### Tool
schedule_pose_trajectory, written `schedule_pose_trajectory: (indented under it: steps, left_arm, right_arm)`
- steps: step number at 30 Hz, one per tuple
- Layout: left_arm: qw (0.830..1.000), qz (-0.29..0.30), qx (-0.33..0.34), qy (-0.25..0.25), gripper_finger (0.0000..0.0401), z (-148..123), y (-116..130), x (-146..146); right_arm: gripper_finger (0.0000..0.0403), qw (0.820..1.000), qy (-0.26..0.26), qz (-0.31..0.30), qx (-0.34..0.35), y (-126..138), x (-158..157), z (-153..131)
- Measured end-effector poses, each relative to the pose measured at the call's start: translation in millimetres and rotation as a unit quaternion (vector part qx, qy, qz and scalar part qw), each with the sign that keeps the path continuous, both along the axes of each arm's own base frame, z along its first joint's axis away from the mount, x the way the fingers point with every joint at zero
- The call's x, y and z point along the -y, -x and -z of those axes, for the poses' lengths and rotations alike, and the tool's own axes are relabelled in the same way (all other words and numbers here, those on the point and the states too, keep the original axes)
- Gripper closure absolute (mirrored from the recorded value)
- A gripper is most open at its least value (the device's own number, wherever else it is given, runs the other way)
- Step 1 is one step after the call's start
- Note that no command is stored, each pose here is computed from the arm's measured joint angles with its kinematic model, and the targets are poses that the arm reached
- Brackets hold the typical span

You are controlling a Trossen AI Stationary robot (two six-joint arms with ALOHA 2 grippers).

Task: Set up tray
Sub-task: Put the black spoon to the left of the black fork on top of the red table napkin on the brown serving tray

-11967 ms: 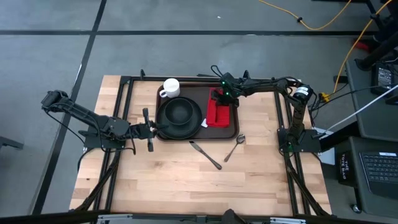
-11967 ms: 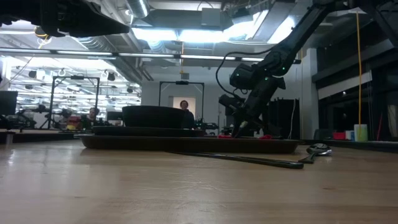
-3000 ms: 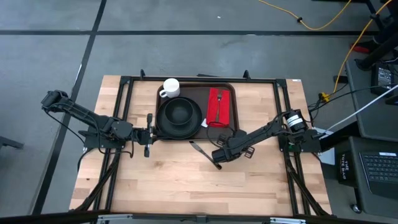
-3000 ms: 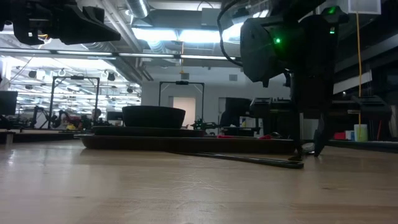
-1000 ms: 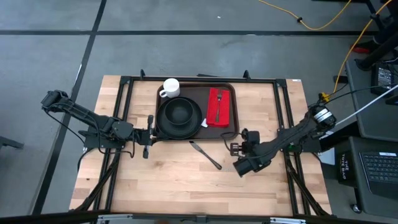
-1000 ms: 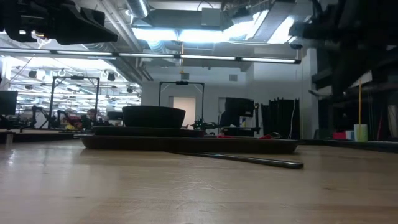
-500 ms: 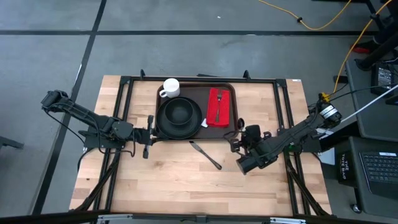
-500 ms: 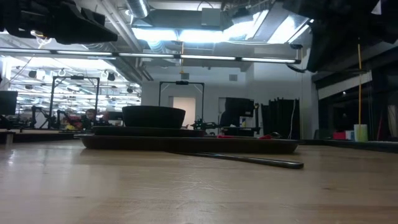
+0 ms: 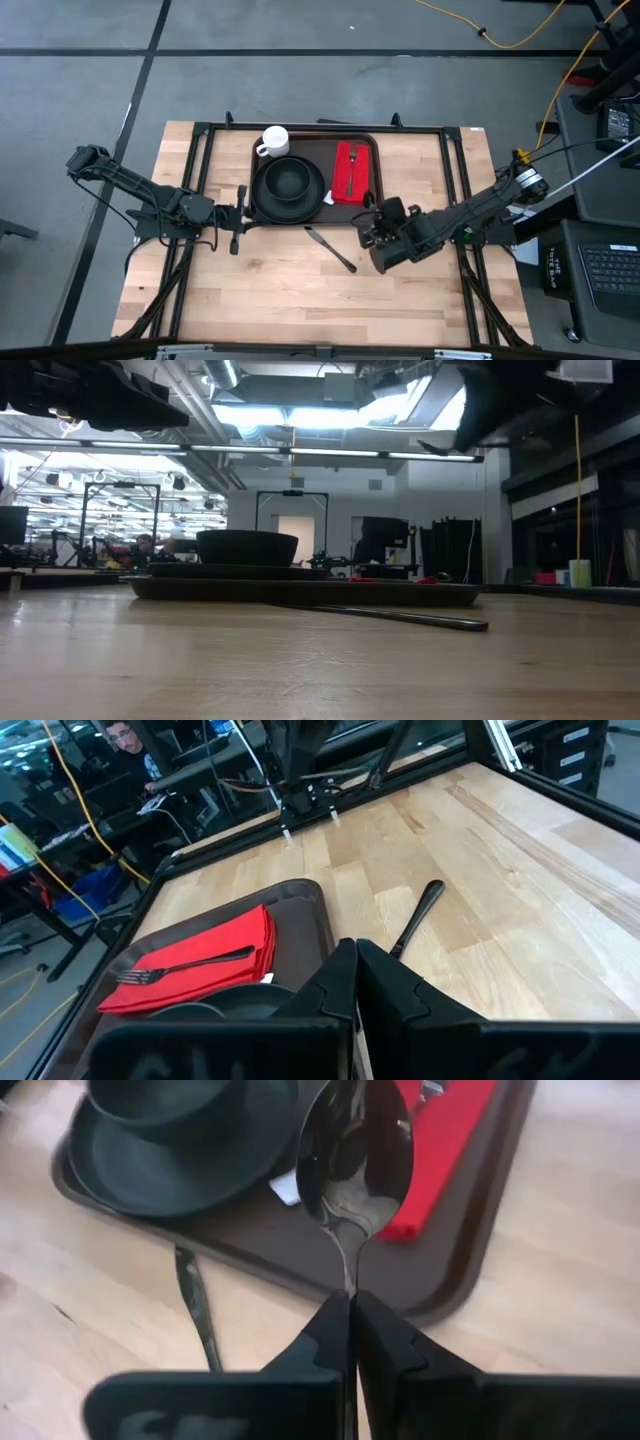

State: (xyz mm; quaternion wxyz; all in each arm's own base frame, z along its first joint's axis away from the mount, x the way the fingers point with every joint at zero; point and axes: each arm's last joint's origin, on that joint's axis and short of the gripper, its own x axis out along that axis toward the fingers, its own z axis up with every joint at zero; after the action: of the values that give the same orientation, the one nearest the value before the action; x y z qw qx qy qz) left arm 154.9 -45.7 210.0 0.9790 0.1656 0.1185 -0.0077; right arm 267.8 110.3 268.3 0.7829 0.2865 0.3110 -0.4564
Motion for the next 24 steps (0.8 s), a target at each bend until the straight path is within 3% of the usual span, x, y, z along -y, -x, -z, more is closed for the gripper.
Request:
schedule_pose_trajectory:
  steps: [13, 24]
  left_arm:
    - [1.0, 0.0, 0.0, 0.0, 0.0396, 0, 0, 0]
    - [1.0, 0.0, -0.001, -0.001, 0.0396, 0, 0, 0]
  right_arm:
    - [0.039, 0.994, 0.049, -0.093, 0.044, -44, 36, -38]
    - [0.039, 0.993, 0.058, -0.077, 0.074, -73, 100, -42]
